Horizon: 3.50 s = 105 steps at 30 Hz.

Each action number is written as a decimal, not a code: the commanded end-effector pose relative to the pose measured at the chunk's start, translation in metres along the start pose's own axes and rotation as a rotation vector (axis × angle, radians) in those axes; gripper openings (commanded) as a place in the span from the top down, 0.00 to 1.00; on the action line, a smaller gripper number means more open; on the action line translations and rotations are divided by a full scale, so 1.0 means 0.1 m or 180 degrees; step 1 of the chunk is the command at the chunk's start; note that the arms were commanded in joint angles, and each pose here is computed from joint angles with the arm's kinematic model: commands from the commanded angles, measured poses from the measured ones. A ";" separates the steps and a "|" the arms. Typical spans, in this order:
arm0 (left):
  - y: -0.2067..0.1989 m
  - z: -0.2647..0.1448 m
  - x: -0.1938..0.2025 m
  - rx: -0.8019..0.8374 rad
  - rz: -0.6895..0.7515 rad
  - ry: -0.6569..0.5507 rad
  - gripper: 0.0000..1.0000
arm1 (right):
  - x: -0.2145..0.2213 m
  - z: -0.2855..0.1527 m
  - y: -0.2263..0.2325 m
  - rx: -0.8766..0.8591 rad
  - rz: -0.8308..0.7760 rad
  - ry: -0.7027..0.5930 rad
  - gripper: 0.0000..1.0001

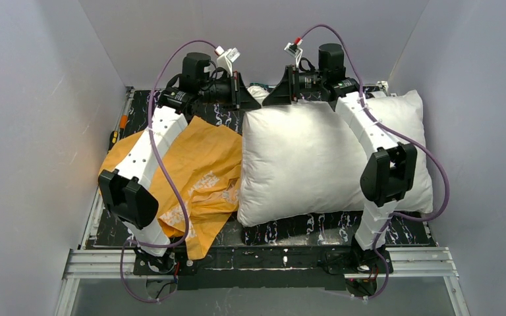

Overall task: Put the pillow into the pillowcase
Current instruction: Pick up the pillow at the center of the board, then stuff the pillow into the pillowcase.

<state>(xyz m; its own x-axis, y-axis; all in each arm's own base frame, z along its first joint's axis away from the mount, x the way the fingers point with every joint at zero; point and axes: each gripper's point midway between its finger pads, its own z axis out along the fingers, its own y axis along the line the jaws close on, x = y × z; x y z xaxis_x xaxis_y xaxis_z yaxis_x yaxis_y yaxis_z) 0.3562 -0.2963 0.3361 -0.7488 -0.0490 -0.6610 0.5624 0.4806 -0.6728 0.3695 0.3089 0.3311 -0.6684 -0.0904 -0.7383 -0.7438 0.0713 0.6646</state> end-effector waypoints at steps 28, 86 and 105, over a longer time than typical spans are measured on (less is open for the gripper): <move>0.10 -1.18 -0.58 -0.1215 0.0386 -0.1057 0.02 | -0.37 -0.57 0.05 0.1662 -0.0389 -0.0141 0.99; 1.61 -0.57 0.79 -0.2088 -0.1239 0.0398 1.00 | -0.58 -1.67 0.42 0.2999 -0.0353 -0.1132 0.99; 0.82 -0.64 0.18 -0.1312 -0.1409 0.0056 1.00 | -1.39 -0.94 0.37 0.2705 -0.0533 -0.1953 0.99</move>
<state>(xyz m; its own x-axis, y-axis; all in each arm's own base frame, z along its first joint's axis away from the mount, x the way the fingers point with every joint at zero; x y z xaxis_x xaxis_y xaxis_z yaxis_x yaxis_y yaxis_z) 0.3856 -0.1957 0.2510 -0.8918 -0.2937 -0.3442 -0.0136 0.7778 -0.6284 0.3993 0.2340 0.3528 -0.5793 0.1242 -0.8056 -0.3895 0.8260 0.4074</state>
